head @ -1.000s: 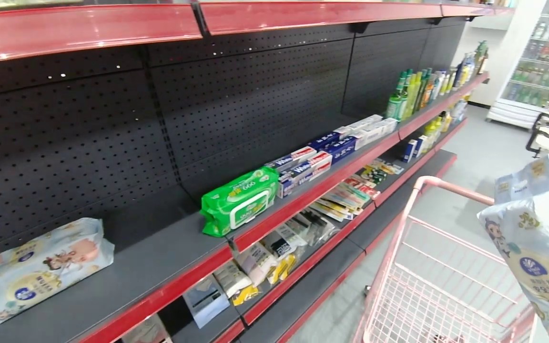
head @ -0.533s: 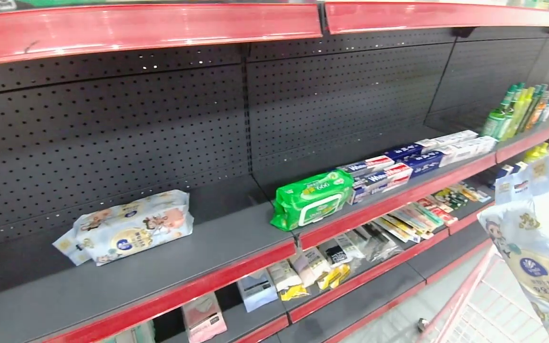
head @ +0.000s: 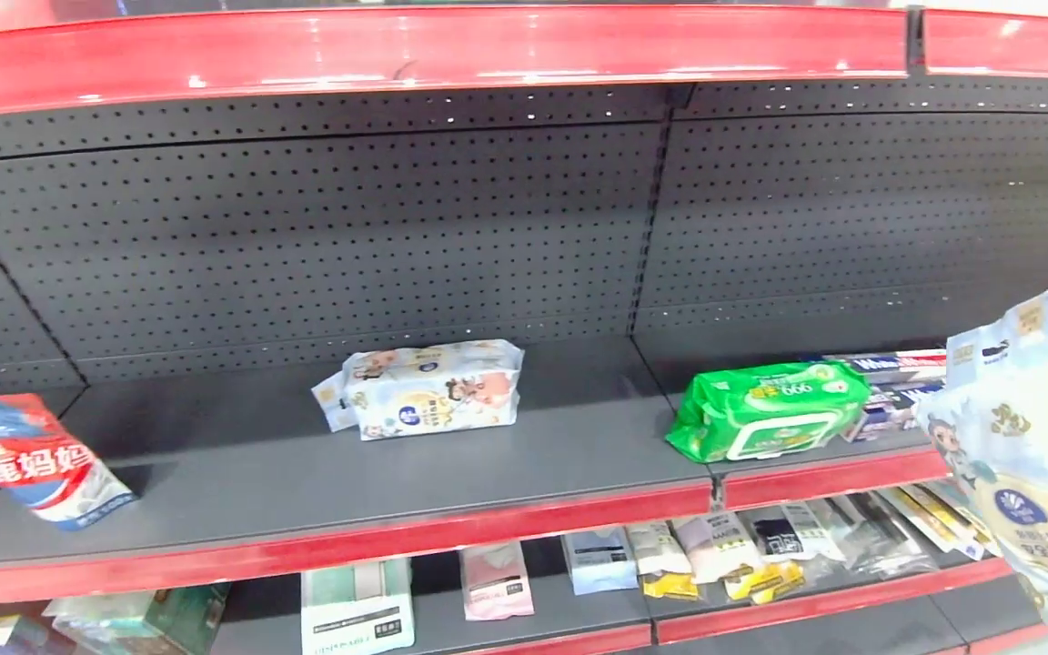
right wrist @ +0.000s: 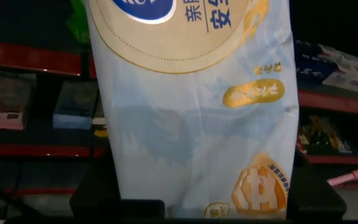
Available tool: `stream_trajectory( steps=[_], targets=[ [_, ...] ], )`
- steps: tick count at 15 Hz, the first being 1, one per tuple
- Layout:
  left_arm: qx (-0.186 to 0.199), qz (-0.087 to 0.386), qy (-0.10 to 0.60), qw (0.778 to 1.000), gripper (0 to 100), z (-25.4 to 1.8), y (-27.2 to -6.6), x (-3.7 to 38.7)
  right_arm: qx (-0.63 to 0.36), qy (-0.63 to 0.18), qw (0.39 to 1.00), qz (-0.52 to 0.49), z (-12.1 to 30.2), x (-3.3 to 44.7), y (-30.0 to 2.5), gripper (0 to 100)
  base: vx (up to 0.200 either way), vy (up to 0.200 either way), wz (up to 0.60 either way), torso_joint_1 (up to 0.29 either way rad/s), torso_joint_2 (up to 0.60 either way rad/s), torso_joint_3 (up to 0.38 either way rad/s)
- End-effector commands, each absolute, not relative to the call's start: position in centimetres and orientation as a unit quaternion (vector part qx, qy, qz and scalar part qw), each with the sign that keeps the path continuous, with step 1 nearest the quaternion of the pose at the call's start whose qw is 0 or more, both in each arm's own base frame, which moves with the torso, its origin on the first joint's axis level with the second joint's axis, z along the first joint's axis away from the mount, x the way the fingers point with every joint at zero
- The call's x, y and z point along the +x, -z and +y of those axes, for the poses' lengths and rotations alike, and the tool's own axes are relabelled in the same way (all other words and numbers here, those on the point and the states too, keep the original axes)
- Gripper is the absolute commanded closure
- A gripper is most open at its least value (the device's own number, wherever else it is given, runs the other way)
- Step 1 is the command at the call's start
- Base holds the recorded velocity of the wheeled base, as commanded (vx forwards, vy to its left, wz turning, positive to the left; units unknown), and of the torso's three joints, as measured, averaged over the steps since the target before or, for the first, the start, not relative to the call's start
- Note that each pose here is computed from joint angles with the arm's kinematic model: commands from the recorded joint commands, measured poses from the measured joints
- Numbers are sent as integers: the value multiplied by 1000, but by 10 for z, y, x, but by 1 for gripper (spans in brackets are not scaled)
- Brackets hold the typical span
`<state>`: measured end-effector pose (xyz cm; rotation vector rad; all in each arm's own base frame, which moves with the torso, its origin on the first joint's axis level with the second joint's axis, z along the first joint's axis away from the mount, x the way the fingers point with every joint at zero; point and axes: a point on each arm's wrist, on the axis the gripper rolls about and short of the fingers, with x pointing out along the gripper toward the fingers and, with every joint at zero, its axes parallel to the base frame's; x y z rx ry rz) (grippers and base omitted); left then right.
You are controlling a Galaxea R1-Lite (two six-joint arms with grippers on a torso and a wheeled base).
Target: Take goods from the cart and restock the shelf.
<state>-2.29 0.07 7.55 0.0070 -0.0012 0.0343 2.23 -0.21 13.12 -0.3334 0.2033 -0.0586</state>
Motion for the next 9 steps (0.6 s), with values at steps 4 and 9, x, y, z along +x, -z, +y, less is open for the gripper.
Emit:
stream_trajectory(
  steps=[4,9],
  targets=[
    [3,0,-18,1000,0,1,-75,-23,-175,31,980,88,-2,20,-133,100,0,0,0,0,0,0],
    [6,3,-17,1000,0,1,-76,-22,-163,39,985,25,0,1,-130,100,0,0,0,0,0,0]
  ],
)
